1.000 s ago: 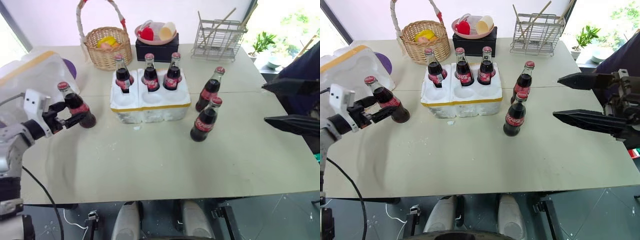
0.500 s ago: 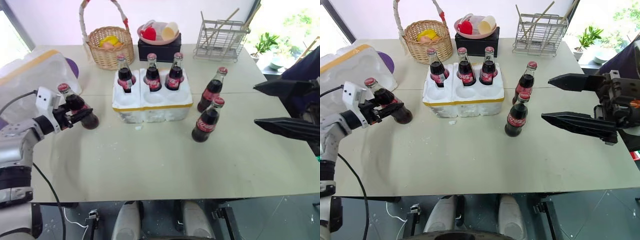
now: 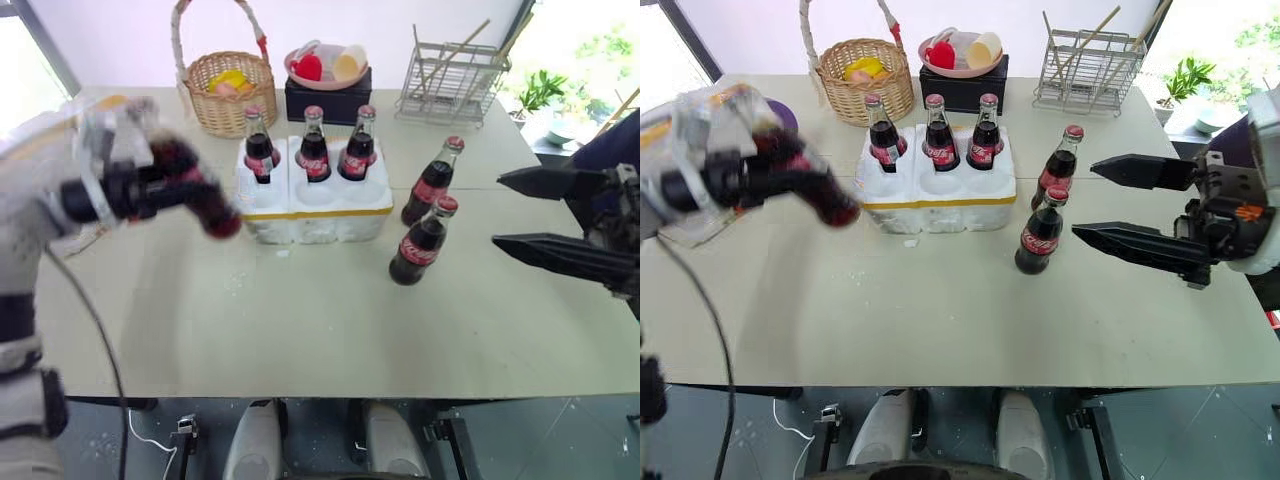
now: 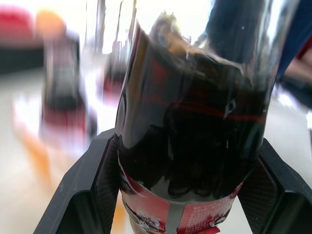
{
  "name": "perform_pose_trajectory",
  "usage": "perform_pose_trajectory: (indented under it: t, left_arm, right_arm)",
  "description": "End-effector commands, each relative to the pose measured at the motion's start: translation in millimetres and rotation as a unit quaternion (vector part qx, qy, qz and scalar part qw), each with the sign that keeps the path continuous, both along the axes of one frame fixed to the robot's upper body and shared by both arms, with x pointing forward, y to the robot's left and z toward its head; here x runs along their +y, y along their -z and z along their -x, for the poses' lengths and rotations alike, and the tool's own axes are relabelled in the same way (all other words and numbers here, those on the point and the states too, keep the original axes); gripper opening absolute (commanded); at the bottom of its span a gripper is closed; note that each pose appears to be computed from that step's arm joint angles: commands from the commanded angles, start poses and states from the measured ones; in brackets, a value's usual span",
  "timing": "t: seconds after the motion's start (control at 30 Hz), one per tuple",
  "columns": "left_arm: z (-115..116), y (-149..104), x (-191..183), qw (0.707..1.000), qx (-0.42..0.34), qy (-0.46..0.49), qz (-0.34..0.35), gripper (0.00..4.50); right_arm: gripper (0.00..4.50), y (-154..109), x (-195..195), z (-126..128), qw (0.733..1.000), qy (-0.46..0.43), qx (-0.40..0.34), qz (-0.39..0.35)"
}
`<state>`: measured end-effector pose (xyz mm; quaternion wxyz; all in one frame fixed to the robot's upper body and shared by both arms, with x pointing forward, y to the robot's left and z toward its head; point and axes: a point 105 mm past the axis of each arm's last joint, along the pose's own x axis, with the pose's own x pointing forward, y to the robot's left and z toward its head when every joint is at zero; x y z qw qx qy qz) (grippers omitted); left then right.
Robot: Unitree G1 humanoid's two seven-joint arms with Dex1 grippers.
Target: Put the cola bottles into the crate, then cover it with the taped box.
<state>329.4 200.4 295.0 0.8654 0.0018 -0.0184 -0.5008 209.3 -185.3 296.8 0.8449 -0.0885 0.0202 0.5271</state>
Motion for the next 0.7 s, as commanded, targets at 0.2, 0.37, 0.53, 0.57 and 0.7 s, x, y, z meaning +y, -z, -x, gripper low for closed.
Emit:
perform_pose_trajectory:
  t: [0.2,0.37,0.53,0.57,0.7]
  left_arm:
    - [-47.8,11.6,-20.1,0.999,-0.024,0.005,-0.035,2.64]
    - [-59.2,35.4,-24.4,0.994,-0.035,0.007,-0.106,2.64]
    - [-65.3,46.2,-30.2,0.990,-0.049,0.003,-0.134,2.64]
    - [-65.7,46.4,-31.0,0.990,-0.050,0.004,-0.134,2.64]
    - [-66.4,57.3,-36.8,0.990,-0.044,0.008,-0.135,2.64]
  right_arm:
    - [4.50,7.3,-0.3,1.1,0.999,0.030,-0.023,-0.008]
    - [4.50,10.9,-2.9,3.0,0.999,0.045,-0.021,-0.013]
    - [4.50,17.8,-6.7,-1.8,0.998,0.066,-0.020,-0.007]
    - [4.50,18.2,-7.3,-2.7,0.997,0.068,-0.020,-0.008]
    - [4.50,19.7,-8.9,-5.7,0.997,0.069,-0.018,-0.009]
